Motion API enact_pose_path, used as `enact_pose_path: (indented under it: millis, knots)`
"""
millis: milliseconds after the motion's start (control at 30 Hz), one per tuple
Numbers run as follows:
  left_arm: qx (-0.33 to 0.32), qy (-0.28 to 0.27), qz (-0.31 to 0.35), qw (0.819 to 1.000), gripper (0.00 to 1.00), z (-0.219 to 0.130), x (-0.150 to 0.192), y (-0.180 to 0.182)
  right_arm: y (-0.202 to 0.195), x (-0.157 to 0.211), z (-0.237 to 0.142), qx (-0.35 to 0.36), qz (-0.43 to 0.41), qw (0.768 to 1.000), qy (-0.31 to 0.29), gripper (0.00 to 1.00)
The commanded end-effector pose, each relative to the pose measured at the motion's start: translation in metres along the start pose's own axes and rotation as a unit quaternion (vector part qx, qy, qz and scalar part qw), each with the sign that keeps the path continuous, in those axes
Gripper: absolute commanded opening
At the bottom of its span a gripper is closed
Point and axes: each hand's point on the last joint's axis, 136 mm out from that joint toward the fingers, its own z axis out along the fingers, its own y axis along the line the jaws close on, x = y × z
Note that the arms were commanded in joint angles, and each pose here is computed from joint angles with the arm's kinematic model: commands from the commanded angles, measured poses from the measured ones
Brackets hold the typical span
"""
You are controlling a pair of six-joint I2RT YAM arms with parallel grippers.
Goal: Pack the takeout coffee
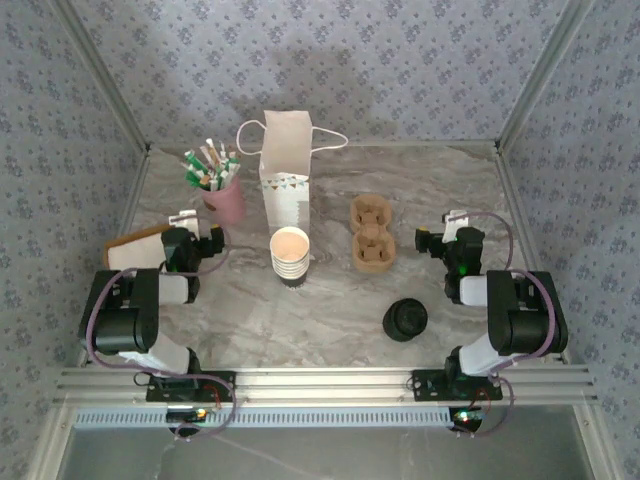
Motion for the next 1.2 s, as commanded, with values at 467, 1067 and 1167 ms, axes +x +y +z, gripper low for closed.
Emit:
enact_pose_path:
  millis: [467, 1067, 1167]
  knots:
    - [-0.004, -0.009, -0.005, 1.000, 0.99, 0.002, -0.008, 0.000, 0.000, -0.002, 0.004, -0.005, 0.006, 1.000, 0.003, 1.00]
    - [0.015, -0.015, 0.013, 1.000, 1.00, -0.002, -0.010, -0.009, -0.001, -0.001, 0.004, -0.003, 0.006, 1.000, 0.003, 1.00]
    - [0.016, -0.015, 0.015, 1.000, 0.99, -0.003, -0.011, -0.010, 0.000, -0.002, 0.003, -0.003, 0.005, 1.000, 0.002, 1.00]
